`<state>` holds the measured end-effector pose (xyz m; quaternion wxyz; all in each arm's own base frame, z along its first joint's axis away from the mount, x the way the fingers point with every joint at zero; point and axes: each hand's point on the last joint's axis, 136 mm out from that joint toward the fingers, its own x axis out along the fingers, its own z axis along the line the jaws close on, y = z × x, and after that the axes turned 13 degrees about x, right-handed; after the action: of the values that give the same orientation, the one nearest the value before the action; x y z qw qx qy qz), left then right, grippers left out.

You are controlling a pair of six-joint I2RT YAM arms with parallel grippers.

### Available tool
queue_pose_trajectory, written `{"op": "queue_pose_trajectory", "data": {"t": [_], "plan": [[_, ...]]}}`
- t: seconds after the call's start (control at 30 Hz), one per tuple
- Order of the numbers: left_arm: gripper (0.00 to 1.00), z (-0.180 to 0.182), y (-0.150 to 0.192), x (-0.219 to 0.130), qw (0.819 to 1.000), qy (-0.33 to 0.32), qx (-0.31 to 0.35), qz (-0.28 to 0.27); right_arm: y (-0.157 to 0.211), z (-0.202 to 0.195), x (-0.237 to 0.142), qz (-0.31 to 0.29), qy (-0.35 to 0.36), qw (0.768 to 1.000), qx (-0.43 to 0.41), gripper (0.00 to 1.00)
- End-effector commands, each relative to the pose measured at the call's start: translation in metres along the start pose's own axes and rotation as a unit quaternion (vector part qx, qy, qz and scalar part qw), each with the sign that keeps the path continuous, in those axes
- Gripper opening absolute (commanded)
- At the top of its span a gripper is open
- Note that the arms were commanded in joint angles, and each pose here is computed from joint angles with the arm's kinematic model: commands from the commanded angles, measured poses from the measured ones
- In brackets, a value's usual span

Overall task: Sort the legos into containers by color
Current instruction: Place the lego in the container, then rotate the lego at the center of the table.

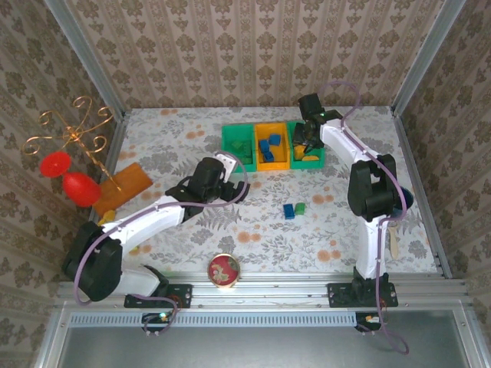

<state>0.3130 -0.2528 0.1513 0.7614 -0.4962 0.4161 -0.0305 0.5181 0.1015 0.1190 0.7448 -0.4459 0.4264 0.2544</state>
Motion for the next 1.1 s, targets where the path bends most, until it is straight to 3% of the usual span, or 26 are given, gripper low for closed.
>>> {"op": "queue_pose_trajectory", "data": {"t": [0.0,0.3,0.43,0.6,0.83,0.93,1.07], "plan": [[1.00,-0.015,-0.020,0.001,0.999,0.030,0.034,-0.027,0.001,-0.001,-0.008,0.010,-0.007,1.000,-0.005,0.51],[1.00,-0.041,-0.029,0.010,0.995,0.083,0.052,-0.026,0.005,-0.010,-0.046,-0.010,-0.021,1.000,0.001,0.58],[0.99,-0.038,-0.029,0.020,0.998,0.067,0.012,0.017,0.013,-0.028,-0.064,-0.022,-0.009,1.000,0.008,0.64],[0.99,-0.059,-0.026,0.035,0.994,0.080,-0.015,0.071,0.026,-0.056,-0.086,-0.045,0.017,0.999,0.020,0.75],[1.00,-0.101,-0.018,0.057,0.986,0.093,0.016,0.138,0.042,-0.093,-0.108,-0.065,0.060,0.996,0.032,0.89],[1.00,-0.117,-0.013,0.067,0.981,0.108,0.026,0.162,0.049,-0.104,-0.113,-0.070,0.068,0.995,0.037,1.00],[1.00,-0.140,-0.007,0.078,0.973,0.129,0.046,0.185,0.054,-0.115,-0.120,-0.077,0.080,0.993,0.043,1.00]]}}
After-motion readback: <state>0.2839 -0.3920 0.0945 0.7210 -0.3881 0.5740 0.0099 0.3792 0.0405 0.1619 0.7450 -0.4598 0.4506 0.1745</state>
